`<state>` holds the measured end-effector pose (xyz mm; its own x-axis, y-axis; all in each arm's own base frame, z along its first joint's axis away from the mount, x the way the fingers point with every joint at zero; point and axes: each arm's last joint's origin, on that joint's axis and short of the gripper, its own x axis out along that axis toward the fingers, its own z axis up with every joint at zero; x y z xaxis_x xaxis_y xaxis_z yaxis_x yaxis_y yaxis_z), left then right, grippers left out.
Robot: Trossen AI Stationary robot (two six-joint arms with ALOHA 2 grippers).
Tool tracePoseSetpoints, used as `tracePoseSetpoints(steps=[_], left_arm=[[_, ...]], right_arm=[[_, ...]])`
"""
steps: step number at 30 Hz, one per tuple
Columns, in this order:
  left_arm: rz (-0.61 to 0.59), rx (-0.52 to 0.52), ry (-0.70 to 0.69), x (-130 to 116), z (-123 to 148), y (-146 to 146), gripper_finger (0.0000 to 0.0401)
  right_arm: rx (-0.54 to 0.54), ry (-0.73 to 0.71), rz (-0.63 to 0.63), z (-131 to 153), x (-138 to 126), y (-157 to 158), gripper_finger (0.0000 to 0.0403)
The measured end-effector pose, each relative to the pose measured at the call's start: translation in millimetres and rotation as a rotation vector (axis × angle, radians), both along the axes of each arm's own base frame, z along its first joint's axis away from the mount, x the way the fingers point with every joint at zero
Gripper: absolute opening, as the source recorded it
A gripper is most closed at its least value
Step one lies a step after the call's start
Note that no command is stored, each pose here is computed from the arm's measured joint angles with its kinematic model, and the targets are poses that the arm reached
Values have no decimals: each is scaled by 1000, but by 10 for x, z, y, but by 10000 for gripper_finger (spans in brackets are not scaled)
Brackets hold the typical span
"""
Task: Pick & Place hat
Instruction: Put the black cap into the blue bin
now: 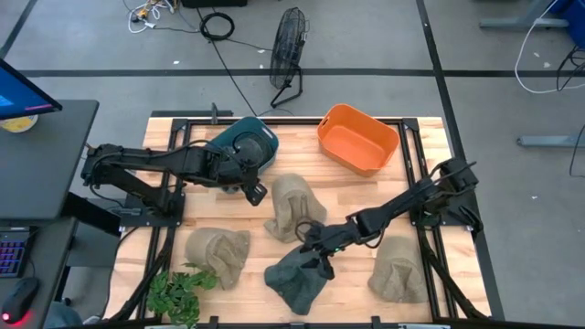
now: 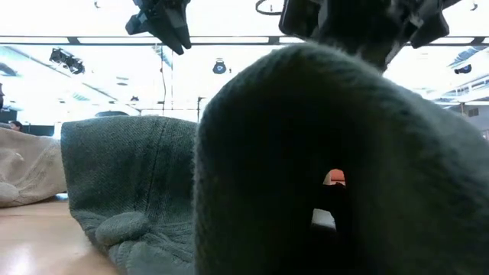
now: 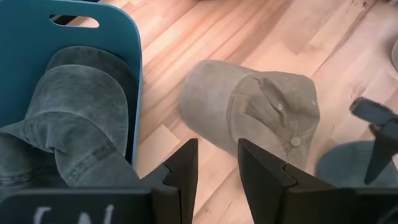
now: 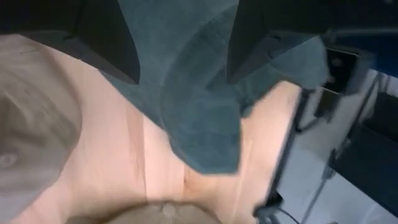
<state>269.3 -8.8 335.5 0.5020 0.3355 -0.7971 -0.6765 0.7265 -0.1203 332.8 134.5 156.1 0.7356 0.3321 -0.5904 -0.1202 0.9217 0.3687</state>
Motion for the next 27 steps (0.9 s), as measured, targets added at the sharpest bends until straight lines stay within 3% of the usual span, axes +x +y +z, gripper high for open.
tracePoseSetpoints(steps=[11, 21, 27], left_arm=[[0, 0, -6, 5, 2, 0, 117], [3, 11, -5, 4, 3, 5, 117], [3, 12, -3, 4, 2, 7, 117]], right_arm=[[-4, -38, 51, -140, 22, 159, 246], [-116, -83, 114, -176, 27, 163, 246], [-131, -73, 127, -300, 49, 184, 218]])
